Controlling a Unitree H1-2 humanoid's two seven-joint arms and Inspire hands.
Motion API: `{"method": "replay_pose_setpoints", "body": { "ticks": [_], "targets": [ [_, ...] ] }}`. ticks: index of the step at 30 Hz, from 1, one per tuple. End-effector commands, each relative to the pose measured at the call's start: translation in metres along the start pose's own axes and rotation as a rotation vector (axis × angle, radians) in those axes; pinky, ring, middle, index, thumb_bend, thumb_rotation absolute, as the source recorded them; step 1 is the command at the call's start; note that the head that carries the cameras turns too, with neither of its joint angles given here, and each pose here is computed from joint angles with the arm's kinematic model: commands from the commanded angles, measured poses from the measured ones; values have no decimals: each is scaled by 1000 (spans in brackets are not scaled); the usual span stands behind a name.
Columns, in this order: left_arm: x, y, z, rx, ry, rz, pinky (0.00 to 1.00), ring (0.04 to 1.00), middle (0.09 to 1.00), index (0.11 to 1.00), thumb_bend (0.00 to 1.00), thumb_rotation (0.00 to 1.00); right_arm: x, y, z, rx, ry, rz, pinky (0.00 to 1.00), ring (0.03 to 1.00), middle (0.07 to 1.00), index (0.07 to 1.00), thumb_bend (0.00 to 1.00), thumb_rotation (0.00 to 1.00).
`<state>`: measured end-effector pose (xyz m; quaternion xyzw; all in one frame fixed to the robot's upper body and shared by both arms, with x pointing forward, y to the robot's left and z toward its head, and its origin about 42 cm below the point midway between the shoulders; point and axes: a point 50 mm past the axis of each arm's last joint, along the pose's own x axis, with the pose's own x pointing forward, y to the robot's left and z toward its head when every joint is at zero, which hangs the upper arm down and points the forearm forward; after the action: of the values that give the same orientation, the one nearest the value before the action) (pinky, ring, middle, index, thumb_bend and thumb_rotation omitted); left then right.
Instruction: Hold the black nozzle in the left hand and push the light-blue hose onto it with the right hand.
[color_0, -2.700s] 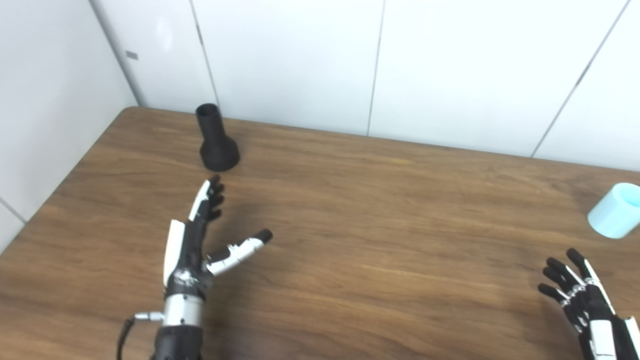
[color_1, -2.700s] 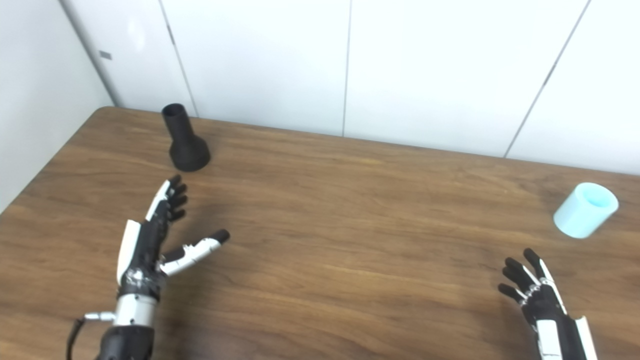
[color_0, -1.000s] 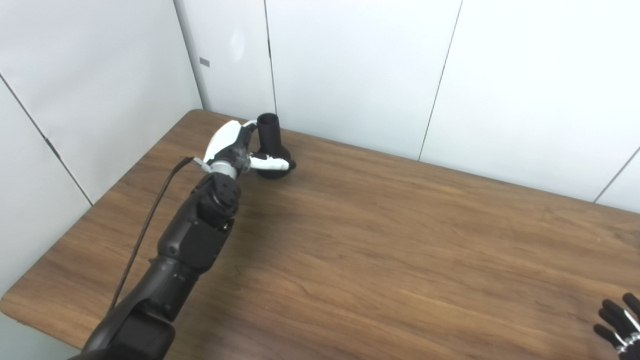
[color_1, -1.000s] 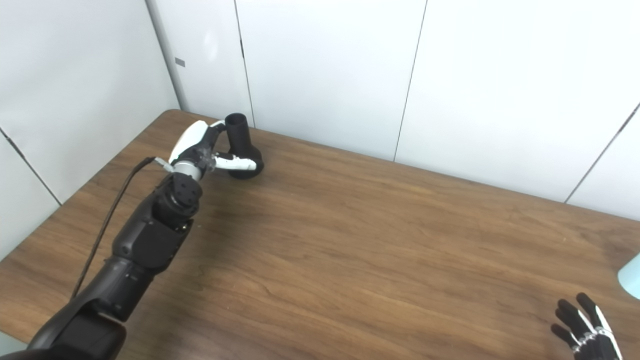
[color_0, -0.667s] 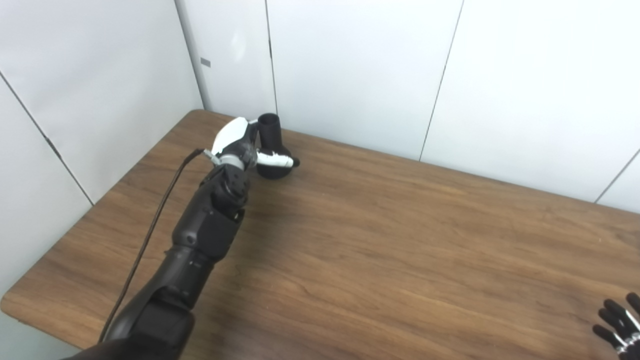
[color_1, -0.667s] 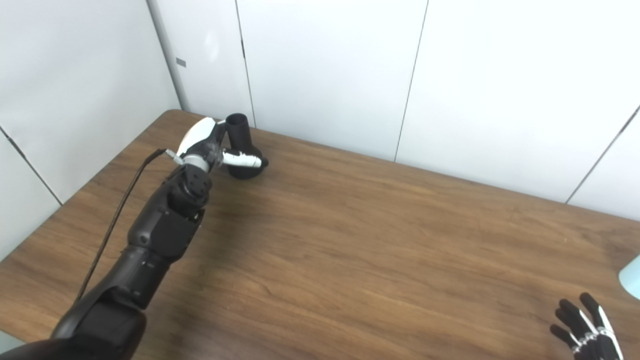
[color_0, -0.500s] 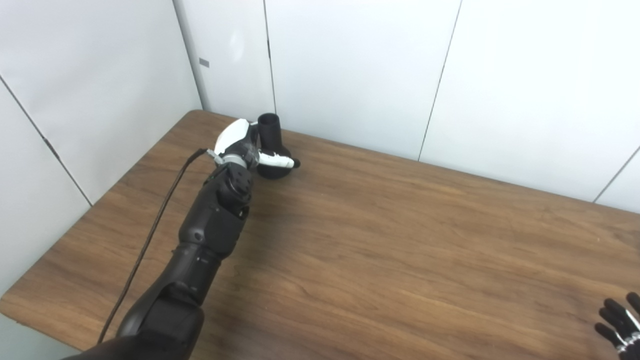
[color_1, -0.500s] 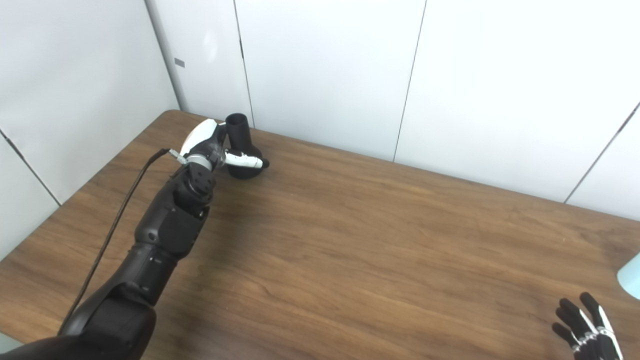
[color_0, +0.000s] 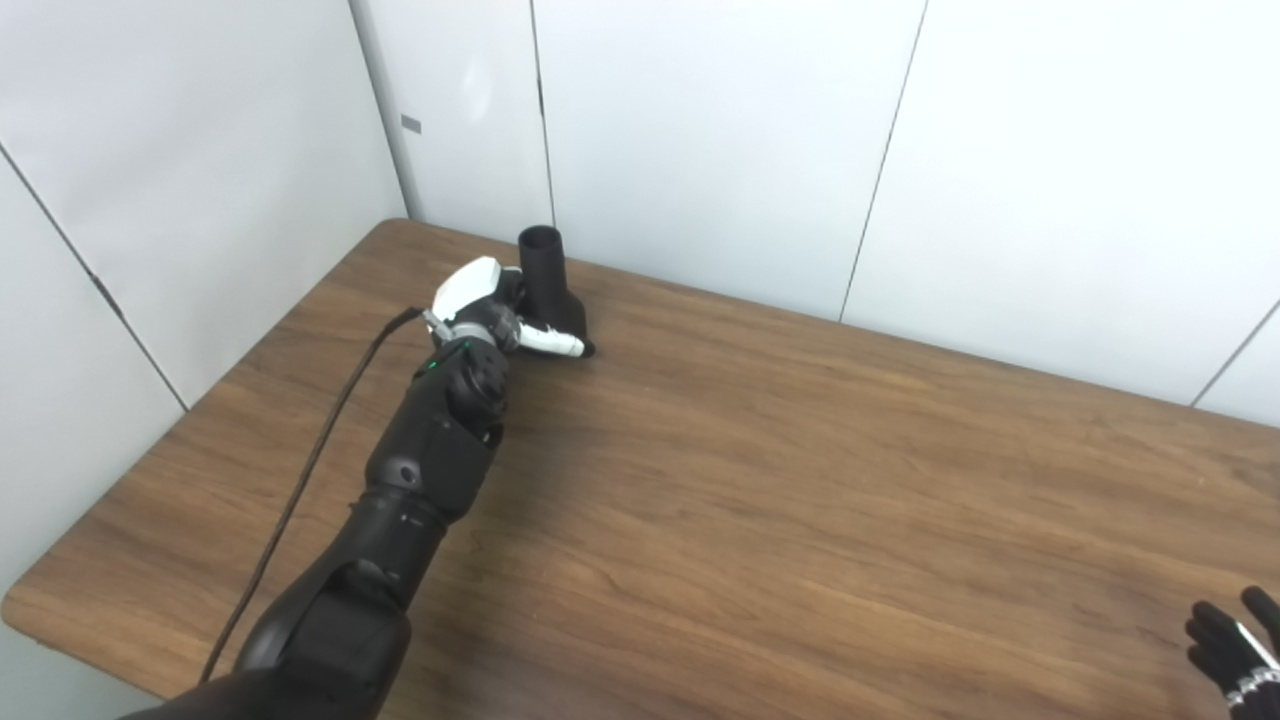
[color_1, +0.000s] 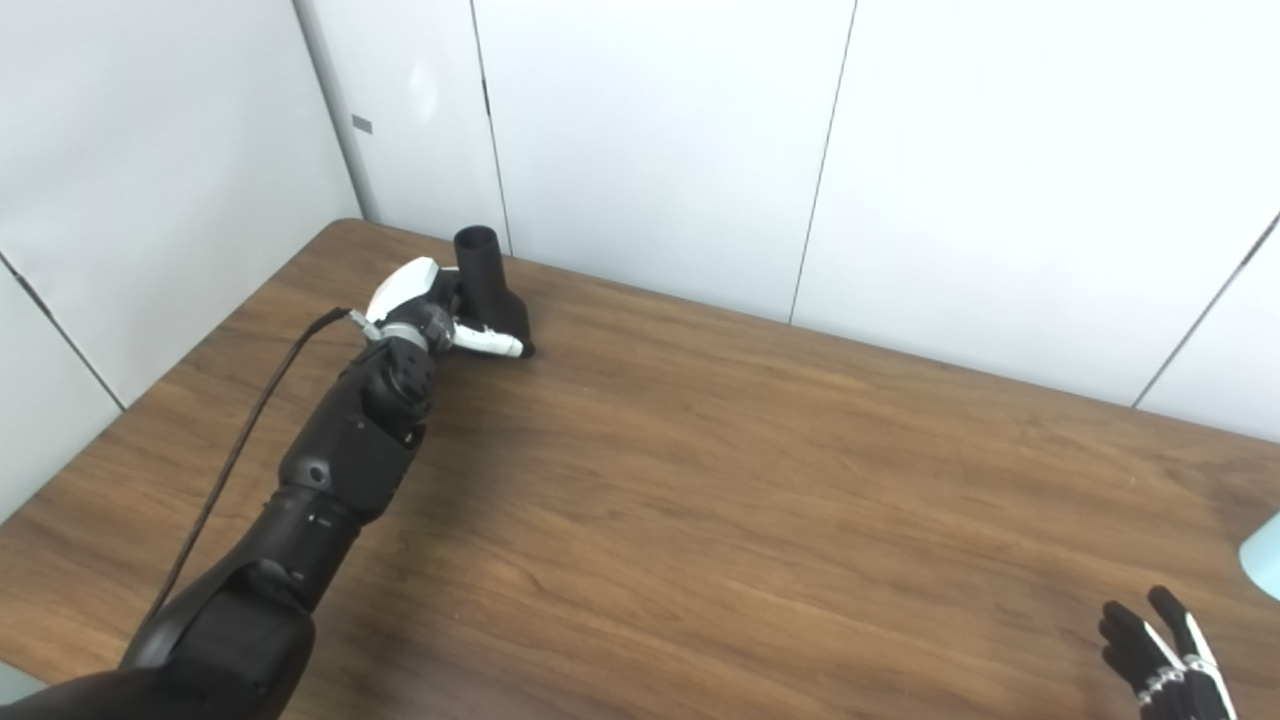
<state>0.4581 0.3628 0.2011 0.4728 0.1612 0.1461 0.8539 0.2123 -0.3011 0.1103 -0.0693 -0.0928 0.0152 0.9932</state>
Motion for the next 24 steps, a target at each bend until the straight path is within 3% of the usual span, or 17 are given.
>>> {"method": "replay_pose_setpoints", "body": {
  "ticks": [1, 6, 9, 10, 12, 16, 24],
  "targets": [
    [10, 32, 19, 21, -43, 104, 1000, 907, 845, 743, 930, 246, -11, 7, -6, 25, 30, -16, 887, 865, 847, 926, 653, 1000],
    [10, 28, 18, -6, -49, 96, 1000, 874, 793, 699, 902, 213, -12, 7, -5, 16, 34, -19, 896, 864, 840, 924, 657, 1000],
    [8, 26, 18, -59, -77, 106, 1000, 811, 682, 630, 853, 110, -13, 7, -5, 7, 43, -20, 901, 870, 842, 923, 662, 1000],
    [7, 25, 18, -68, -93, 114, 1000, 774, 638, 548, 658, 79, -13, 7, -5, 6, 44, -19, 897, 869, 840, 923, 658, 1000],
    [5, 24, 17, -83, -117, 126, 1000, 744, 608, 505, 558, 60, -14, 8, -4, 7, 45, -19, 903, 871, 840, 926, 639, 1000],
    [5, 21, 18, -84, -135, 144, 817, 672, 603, 486, 521, 45, -15, 9, -3, -8, 50, -22, 929, 877, 840, 928, 626, 1000],
    [1, 18, 20, -64, -150, 134, 618, 593, 552, 466, 514, 1, -14, 10, -1, -15, 62, -26, 966, 883, 838, 926, 609, 1000]
  ]
}}
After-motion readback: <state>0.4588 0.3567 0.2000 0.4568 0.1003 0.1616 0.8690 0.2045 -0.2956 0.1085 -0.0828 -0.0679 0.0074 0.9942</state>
